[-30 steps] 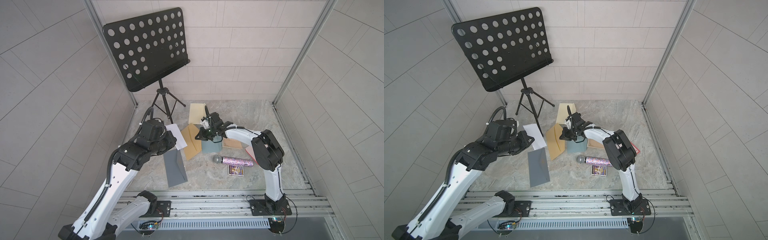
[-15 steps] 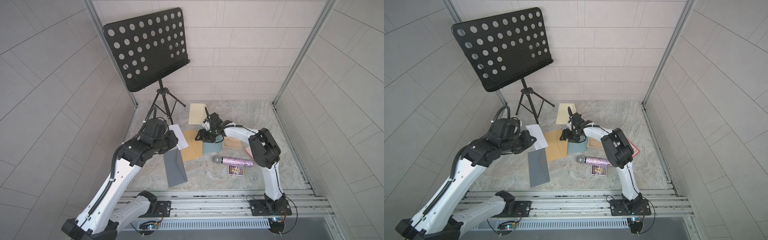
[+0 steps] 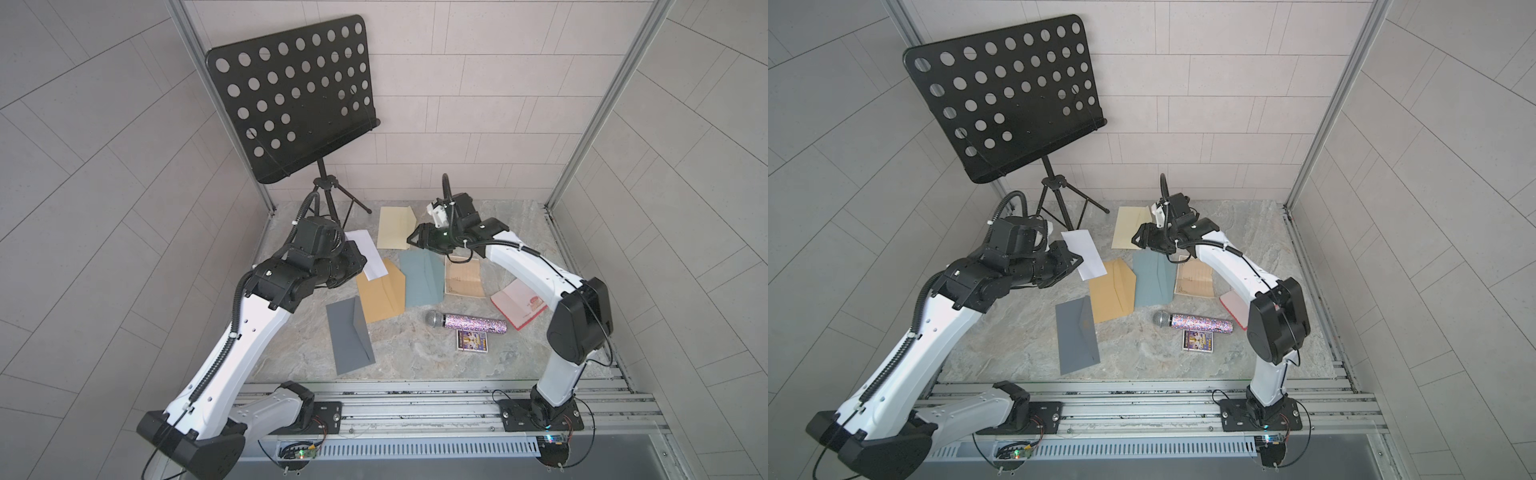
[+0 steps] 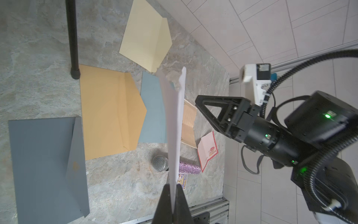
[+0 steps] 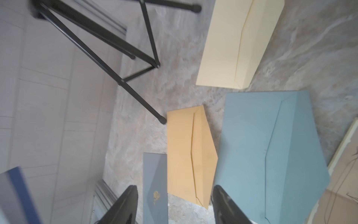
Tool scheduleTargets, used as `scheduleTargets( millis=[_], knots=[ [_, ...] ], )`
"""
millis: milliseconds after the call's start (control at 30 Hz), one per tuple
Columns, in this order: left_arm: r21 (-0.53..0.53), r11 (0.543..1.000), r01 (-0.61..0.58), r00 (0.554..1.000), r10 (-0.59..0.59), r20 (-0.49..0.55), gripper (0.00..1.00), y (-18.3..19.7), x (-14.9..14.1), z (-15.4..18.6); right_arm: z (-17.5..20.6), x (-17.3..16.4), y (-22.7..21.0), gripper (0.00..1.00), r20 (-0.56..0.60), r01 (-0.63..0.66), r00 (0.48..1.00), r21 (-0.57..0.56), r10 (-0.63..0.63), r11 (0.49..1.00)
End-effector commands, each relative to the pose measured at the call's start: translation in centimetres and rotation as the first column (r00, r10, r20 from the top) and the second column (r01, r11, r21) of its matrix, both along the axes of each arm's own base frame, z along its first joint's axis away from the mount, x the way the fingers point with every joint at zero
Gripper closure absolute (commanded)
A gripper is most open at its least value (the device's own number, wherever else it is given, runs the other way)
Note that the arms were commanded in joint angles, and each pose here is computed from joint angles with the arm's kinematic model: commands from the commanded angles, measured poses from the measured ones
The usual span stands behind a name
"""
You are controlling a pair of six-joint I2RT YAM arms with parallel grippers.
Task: Take the letter paper out of the envelope
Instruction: Place the envelope at the center of the board.
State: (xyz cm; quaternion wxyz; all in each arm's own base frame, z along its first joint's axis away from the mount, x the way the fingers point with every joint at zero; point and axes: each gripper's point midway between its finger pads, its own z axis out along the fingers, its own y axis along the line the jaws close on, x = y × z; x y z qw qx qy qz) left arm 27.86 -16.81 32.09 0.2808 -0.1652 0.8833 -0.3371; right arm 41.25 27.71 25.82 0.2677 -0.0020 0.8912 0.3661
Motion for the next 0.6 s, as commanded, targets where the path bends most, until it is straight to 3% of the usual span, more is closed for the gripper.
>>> scheduleTargets(
  millis=[0, 133, 267, 567],
  knots=[
    [-0.063, 0.998, 0.013, 0.997, -0.008, 0.072, 1.00, -0.9, 1.3, 3.2, 5.8, -1.5, -0.9, 0.39, 0.070, 0.034, 0.997, 0.099, -0.041, 0.995],
    [-0.113, 0.993, 0.031, 0.995, -0.020, 0.096, 1.00, -2.1, 2.5, 5.0, 10.2, -3.9, -1.7, 0.39, 0.115, 0.061, 0.989, 0.268, -0.094, 0.962],
    [-0.205, 0.977, 0.065, 0.994, -0.045, 0.100, 1.00, -3.9, 3.6, 6.5, 12.4, -5.8, -1.7, 0.38, 0.083, 0.049, 0.992, 0.438, -0.095, 0.898],
    [-0.347, 0.932, 0.109, 0.993, -0.085, 0.082, 1.00, -6.4, 4.7, 7.7, 13.0, -7.6, -2.9, 0.39, 0.029, 0.067, 0.995, 0.489, -0.093, 0.870]
  ],
)
